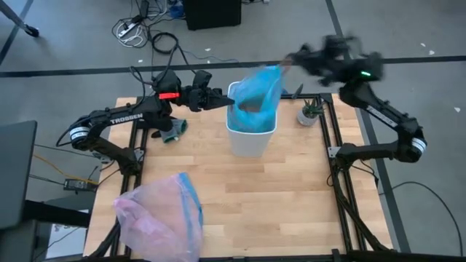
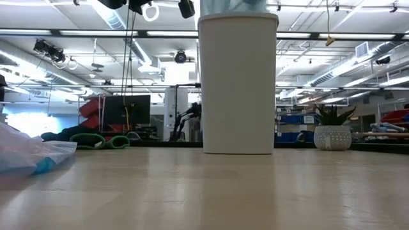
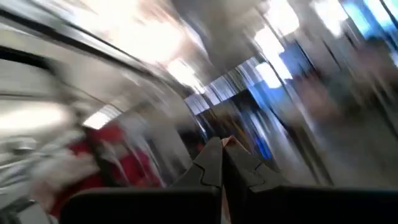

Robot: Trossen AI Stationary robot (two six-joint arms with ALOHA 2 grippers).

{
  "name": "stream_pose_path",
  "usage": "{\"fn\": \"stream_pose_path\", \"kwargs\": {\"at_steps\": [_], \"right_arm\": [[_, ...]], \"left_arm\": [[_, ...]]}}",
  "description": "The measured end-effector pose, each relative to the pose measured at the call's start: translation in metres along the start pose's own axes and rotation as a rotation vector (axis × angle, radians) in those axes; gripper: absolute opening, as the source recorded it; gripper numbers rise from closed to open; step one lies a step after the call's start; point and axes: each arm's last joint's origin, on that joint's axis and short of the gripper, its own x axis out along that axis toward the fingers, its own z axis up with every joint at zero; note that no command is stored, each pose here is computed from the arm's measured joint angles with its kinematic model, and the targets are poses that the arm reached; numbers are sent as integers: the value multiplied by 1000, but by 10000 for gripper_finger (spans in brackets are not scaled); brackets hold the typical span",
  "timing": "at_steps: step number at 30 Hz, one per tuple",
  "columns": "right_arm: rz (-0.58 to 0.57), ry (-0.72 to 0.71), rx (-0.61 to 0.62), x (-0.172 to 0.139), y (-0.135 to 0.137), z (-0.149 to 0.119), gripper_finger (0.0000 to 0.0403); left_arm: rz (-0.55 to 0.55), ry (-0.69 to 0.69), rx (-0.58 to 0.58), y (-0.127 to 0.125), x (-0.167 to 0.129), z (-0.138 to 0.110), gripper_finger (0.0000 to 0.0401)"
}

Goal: Place trash/remove bag and relplace
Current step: Remove the trash bag from the trash bin

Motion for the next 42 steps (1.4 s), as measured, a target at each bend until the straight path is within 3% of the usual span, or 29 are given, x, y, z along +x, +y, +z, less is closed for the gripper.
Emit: {"fn": "stream_pose_path", "kwargs": {"at_steps": [3,7,9,14,20,27,32,38,42], "right_arm": [[21,-20,-55,-1,10,4,0],[-126,97,68,3,-14,-19,0],[-113,110,97,6,-17,-22,0],[6,18,-25,10,13,7,0],[-49,75,6,13,6,2,0],[-135,157,72,12,-4,-9,0],[-127,163,49,15,-1,-11,0],[-189,185,51,13,-6,-16,2],[-198,185,40,13,-7,-16,23]], "left_arm": [[-4,7,-2,-1,1,-1,5],[4,13,-7,0,2,-3,5],[5,10,-6,0,2,-3,5],[-2,12,-7,-1,2,-3,6],[4,-2,-3,-1,3,-3,6],[3,-133,33,-7,3,2,3],[15,-174,-37,-7,3,3,3],[8,-129,-65,-6,5,0,2],[8,-127,-54,-6,5,0,2]]}}
